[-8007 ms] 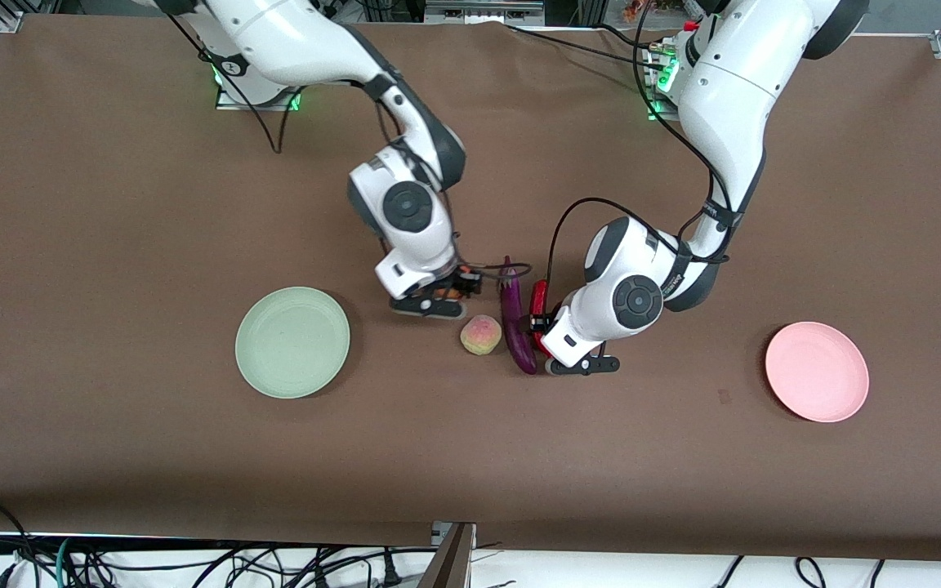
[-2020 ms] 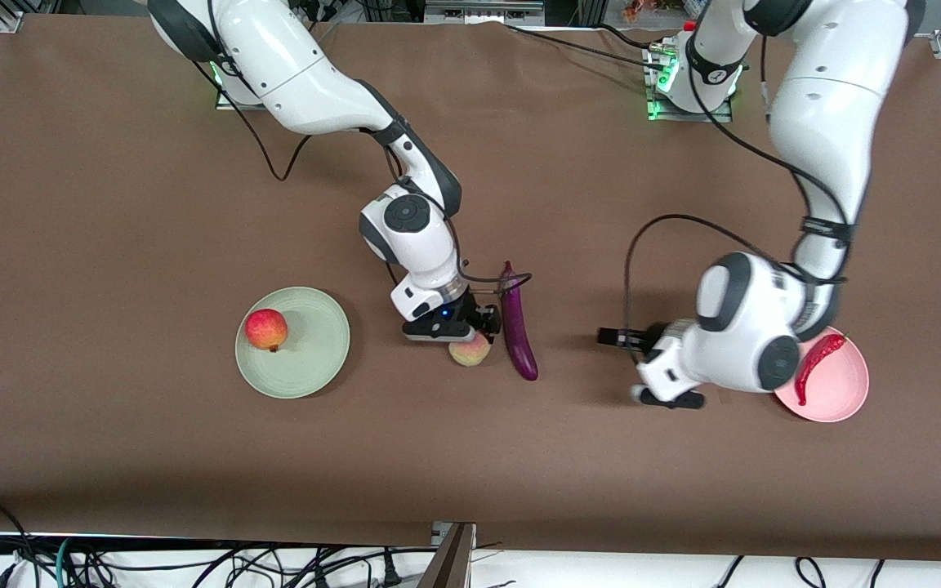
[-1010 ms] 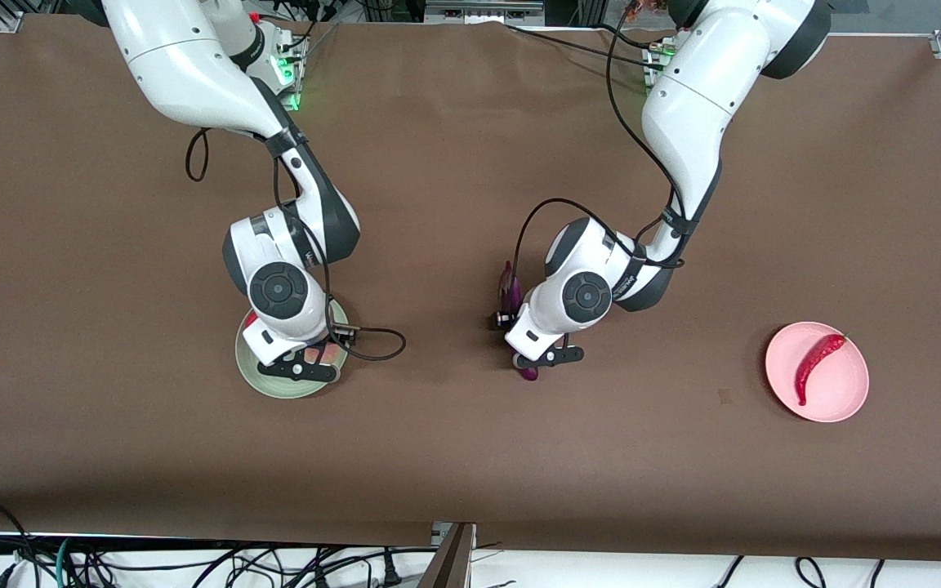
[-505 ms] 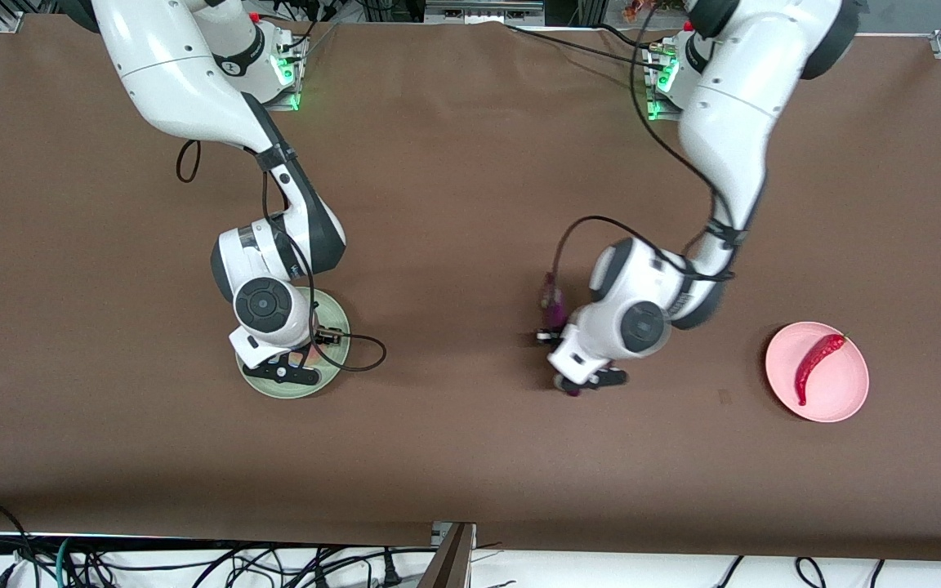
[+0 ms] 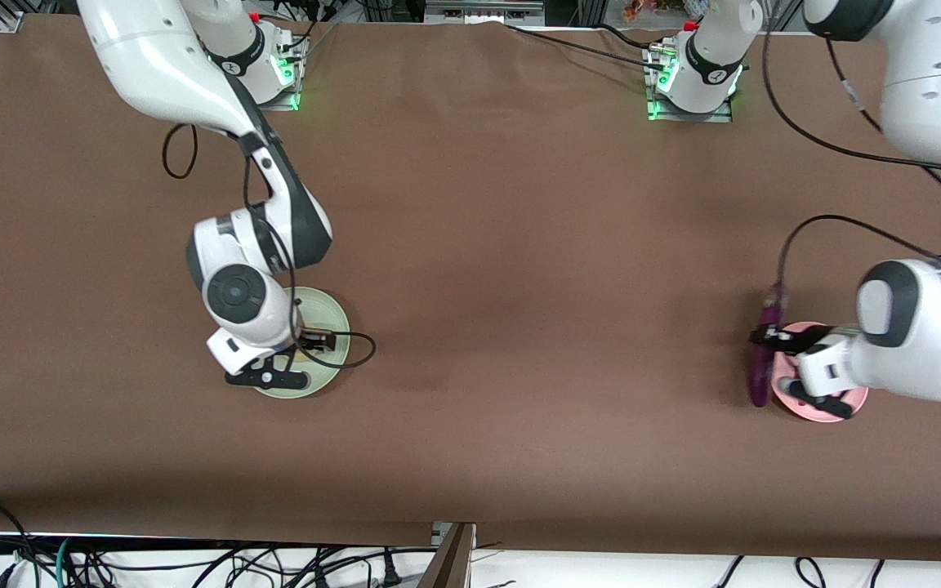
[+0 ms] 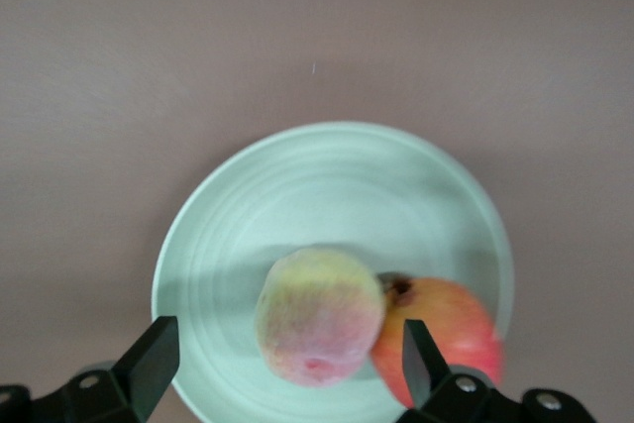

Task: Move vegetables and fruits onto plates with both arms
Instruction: 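Place the peach on the green plate while the left gripper carries the eggplant, then lower the eggplant onto the pink plate while the right gripper withdraws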

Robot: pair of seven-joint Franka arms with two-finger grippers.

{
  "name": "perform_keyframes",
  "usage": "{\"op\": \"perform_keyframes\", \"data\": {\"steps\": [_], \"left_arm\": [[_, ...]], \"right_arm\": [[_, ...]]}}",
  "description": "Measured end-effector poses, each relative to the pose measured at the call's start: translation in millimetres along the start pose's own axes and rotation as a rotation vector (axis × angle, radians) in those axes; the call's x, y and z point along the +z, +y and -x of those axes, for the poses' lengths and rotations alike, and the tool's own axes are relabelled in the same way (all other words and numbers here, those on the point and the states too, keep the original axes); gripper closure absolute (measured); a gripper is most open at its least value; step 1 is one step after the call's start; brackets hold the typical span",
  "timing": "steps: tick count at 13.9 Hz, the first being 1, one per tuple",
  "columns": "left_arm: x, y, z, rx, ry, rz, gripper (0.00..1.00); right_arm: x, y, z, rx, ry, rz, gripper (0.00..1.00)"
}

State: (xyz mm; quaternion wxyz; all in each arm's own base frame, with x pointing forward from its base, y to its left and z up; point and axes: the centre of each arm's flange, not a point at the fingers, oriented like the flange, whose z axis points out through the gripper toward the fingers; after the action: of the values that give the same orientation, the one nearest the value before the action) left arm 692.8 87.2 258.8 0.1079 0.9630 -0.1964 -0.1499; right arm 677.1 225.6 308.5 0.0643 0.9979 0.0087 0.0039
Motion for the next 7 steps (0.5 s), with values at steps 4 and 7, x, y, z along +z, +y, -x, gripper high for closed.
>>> {"op": "perform_keyframes", "data": {"steps": [4,7], "left_arm": [[13.0,-29.5,8.3,0.101,-0.050,-0.117,0.65],[31.3,-49.7,5.3,0.125,-0.015,-0.146,0.65]], "right_arm": [[-94.6,69.9,6.4,-0.147,0.000,0.038,0.00],[-147.1,110.9,24.8,-0.153,-0.038,0.041,0.00]]}}
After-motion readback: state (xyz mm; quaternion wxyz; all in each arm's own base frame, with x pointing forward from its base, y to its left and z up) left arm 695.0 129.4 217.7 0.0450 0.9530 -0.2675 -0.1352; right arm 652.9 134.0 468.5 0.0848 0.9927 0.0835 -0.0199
